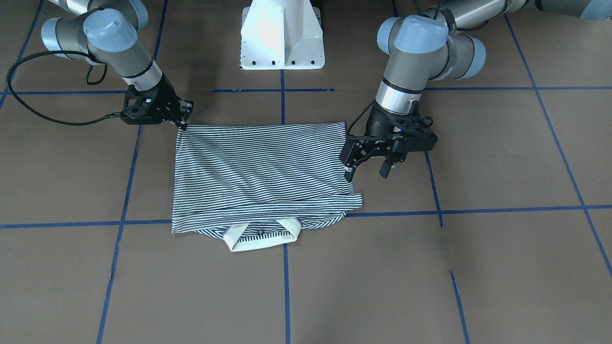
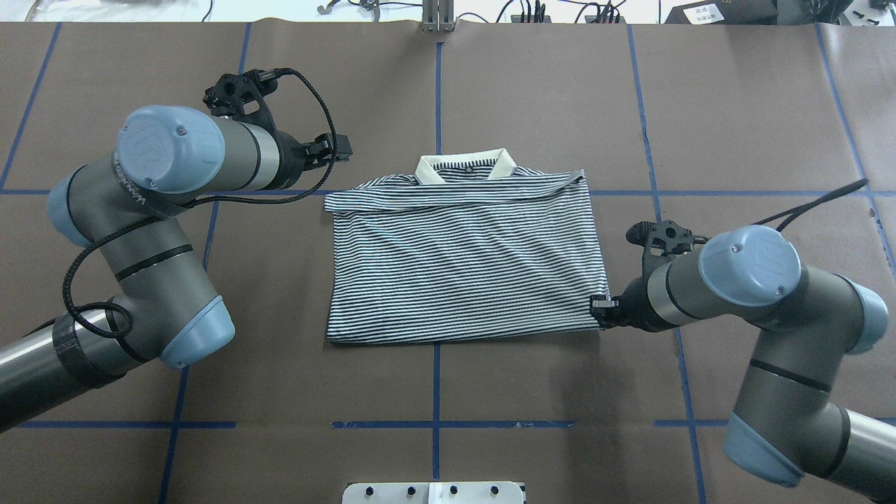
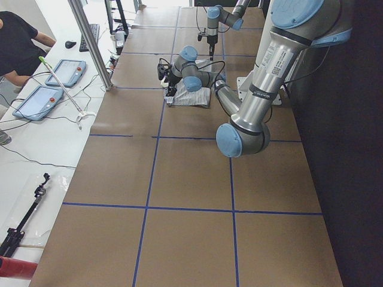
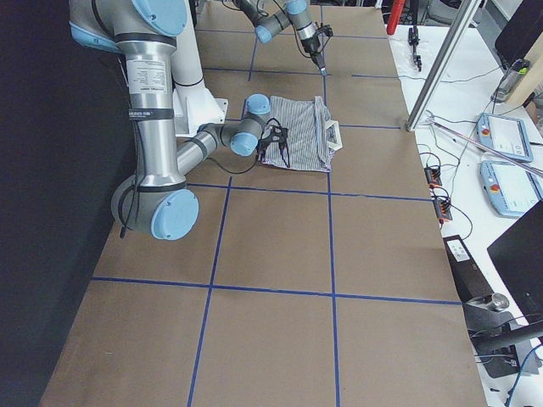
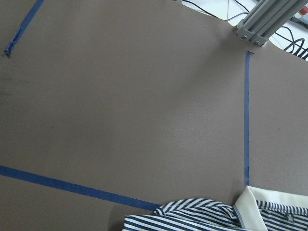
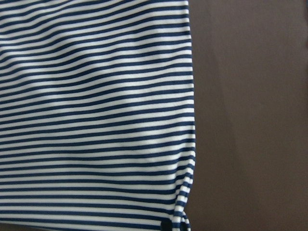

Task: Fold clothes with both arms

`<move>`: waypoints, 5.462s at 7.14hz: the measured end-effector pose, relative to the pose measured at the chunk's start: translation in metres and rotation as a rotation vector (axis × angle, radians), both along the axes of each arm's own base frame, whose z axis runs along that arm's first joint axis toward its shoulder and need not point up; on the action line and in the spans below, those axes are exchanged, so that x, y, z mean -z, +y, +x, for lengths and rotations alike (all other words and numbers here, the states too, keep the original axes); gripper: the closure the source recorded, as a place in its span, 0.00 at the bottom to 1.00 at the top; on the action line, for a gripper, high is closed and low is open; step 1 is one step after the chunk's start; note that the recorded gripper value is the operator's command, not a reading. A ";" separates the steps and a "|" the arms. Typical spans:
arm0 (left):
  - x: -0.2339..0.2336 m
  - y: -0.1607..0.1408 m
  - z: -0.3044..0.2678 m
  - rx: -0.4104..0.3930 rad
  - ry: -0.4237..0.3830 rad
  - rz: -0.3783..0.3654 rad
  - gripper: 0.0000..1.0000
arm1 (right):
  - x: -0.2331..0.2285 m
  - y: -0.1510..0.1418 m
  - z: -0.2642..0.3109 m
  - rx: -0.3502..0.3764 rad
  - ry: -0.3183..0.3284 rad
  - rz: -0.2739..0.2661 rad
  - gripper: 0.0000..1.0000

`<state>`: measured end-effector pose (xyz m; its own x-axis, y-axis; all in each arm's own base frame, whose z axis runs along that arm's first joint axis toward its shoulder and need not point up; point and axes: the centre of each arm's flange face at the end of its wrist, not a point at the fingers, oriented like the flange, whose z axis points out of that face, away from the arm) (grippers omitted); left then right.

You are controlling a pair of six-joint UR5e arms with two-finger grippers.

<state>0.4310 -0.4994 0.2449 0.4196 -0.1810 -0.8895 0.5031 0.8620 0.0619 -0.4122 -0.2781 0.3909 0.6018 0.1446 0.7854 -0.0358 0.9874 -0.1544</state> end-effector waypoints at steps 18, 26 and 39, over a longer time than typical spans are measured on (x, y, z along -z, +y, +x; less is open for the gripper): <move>-0.020 0.195 0.146 -0.112 -0.090 -0.474 0.69 | 0.082 -0.013 0.028 -0.201 -0.154 -0.064 0.00; -0.010 0.146 0.110 -0.038 -0.052 -0.454 1.00 | 0.078 -0.016 0.028 -0.225 -0.142 -0.051 0.00; -0.035 -0.137 0.125 0.132 -0.234 0.209 0.00 | 0.078 -0.023 0.025 -0.261 -0.136 -0.036 0.00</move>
<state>0.5555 -0.6359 0.2794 0.6021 -0.0716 -0.7952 0.5609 0.7468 0.3574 -0.3873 -0.3007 0.3134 0.4301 0.3096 0.8480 -0.2642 0.9414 -0.2097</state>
